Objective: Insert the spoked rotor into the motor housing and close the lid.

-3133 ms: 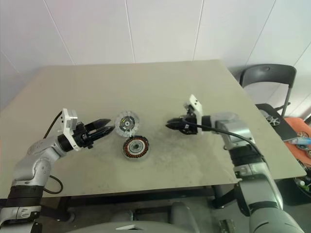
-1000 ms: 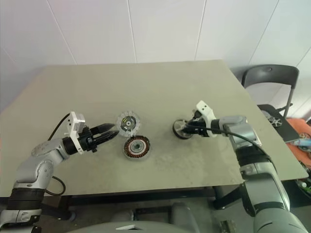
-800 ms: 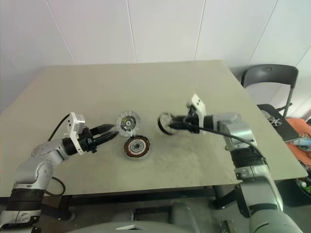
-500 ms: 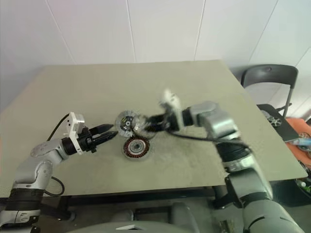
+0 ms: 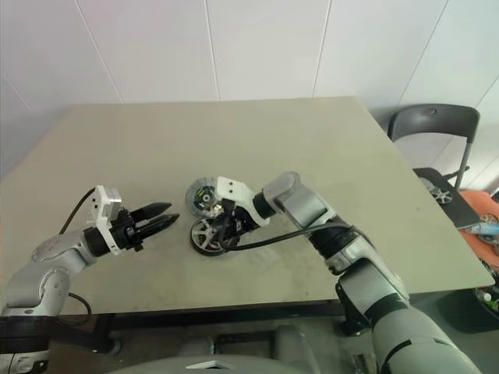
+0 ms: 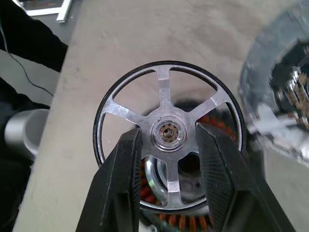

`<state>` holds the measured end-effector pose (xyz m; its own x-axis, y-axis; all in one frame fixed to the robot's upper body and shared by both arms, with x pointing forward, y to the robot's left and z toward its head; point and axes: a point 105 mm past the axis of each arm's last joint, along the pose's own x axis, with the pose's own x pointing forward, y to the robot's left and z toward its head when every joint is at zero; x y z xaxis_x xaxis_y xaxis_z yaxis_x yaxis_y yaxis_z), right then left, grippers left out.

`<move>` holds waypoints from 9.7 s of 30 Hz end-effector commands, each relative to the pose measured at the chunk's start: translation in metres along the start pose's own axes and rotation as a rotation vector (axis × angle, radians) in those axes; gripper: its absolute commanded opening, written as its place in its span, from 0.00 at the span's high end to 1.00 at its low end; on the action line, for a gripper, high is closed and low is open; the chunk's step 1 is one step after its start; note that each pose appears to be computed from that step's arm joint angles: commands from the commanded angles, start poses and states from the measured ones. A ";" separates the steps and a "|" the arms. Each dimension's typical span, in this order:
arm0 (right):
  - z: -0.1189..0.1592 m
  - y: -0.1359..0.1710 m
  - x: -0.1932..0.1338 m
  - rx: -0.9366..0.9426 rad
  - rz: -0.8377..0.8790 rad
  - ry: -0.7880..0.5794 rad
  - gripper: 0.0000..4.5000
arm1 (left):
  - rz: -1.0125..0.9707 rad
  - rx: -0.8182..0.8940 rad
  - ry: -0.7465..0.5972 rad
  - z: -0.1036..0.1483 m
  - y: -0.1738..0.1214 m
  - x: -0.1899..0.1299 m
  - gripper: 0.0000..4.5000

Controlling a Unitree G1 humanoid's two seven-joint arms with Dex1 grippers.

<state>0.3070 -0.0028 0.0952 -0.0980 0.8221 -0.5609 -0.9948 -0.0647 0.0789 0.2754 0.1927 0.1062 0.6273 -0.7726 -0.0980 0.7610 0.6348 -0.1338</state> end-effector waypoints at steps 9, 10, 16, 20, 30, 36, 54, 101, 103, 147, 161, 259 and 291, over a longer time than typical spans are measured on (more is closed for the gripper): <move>0.025 -0.007 -0.016 -0.075 -0.036 -0.056 0.71 | -0.027 0.043 -0.009 0.015 -0.004 -0.010 0.48; 0.026 -0.009 -0.017 -0.074 -0.043 -0.058 0.71 | -0.027 0.042 -0.008 0.015 -0.004 -0.009 0.48; 0.016 -0.017 -0.026 -0.057 -0.084 -0.031 0.71 | -0.027 0.041 -0.008 0.016 -0.003 -0.009 0.48; 0.011 -0.020 -0.030 -0.053 -0.099 -0.008 0.71 | -0.027 0.039 -0.008 0.016 -0.003 -0.008 0.48; 0.010 -0.012 -0.023 -0.053 -0.056 -0.014 0.71 | -0.025 0.039 -0.004 0.015 -0.002 -0.007 0.48; 0.012 -0.009 -0.020 -0.051 -0.037 -0.038 0.71 | -0.024 0.036 -0.004 0.014 -0.003 -0.006 0.48; -0.005 -0.008 -0.008 -0.046 -0.033 0.010 0.71 | -0.024 0.039 -0.017 0.015 -0.003 -0.004 0.48; 0.030 -0.006 0.000 0.056 0.005 -0.330 1.00 | -0.028 0.041 -0.012 0.010 -0.001 -0.002 0.48; 0.032 -0.013 -0.002 0.059 -0.039 -0.337 1.00 | -0.030 0.041 -0.012 0.010 -0.001 -0.002 0.48; 0.027 -0.005 -0.007 -0.514 0.113 0.267 0.56 | 0.007 0.052 0.019 -0.015 -0.014 -0.025 0.48; 0.013 -0.003 -0.007 -0.554 0.220 0.368 0.01 | 0.040 0.066 0.023 -0.014 -0.009 -0.024 0.48; 0.037 -0.031 0.039 -0.377 -0.064 0.126 0.64 | 0.023 0.080 0.056 -0.016 -0.005 -0.015 0.48; 0.001 -0.035 0.041 -0.508 -0.069 0.287 0.99 | 0.025 0.082 0.062 -0.005 -0.011 -0.010 0.48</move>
<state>0.3343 0.0380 0.0699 0.0152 0.6575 -0.7533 -0.8767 -0.3535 -0.3262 0.2583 0.1913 0.0947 0.6336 -0.7512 -0.1849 0.7508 0.6547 -0.0874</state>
